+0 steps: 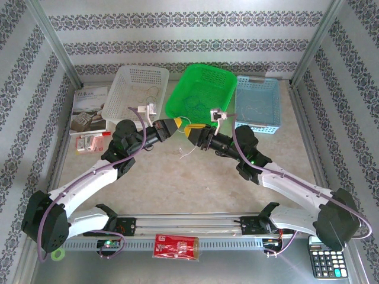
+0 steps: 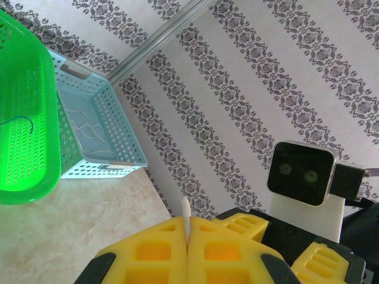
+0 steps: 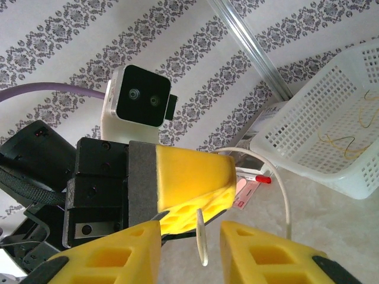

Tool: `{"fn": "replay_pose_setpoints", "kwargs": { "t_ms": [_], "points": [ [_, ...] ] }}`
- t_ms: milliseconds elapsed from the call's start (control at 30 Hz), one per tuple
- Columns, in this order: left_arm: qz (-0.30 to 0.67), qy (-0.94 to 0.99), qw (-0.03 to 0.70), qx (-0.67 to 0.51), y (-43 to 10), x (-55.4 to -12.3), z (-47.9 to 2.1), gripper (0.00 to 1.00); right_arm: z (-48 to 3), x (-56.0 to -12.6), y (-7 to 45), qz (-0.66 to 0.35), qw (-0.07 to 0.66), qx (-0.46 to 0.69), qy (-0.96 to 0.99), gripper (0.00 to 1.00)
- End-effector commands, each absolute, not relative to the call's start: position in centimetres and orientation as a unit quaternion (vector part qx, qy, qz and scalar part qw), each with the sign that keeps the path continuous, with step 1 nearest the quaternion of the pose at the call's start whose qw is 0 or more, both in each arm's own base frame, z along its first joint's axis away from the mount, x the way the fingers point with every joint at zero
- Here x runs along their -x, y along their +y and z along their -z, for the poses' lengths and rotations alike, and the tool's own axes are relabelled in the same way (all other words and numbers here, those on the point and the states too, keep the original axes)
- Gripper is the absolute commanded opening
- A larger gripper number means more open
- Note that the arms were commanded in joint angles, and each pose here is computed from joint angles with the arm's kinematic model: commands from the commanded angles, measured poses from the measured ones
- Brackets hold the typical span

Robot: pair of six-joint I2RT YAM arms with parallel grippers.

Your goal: Untangle the cables

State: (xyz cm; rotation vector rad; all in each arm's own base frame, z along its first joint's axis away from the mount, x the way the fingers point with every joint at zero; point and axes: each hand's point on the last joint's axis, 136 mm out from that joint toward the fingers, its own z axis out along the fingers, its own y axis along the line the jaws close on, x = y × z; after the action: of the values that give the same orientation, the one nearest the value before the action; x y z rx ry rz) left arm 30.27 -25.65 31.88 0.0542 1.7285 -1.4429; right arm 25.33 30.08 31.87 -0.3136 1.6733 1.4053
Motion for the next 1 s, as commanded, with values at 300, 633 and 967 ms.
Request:
{"fn": "replay_pose_setpoints", "kwargs": {
  "t_ms": [300,633,967],
  "points": [
    [0.587,0.674,0.448,-0.021,-25.3,-30.6,-33.0,0.00,-34.5,-25.4,31.0,-0.588,0.463,0.136,0.649,0.12],
    [0.574,0.688,0.444,-0.020,-25.3,-31.0,-31.1,0.33,-38.7,-27.3,28.0,-0.573,0.510,0.126,0.630,0.00],
    [0.552,0.701,0.452,-0.016,-24.7,-30.9,-29.9,1.00,-41.0,-33.1,19.9,-0.483,0.602,0.047,0.634,0.00]
  ]
}}
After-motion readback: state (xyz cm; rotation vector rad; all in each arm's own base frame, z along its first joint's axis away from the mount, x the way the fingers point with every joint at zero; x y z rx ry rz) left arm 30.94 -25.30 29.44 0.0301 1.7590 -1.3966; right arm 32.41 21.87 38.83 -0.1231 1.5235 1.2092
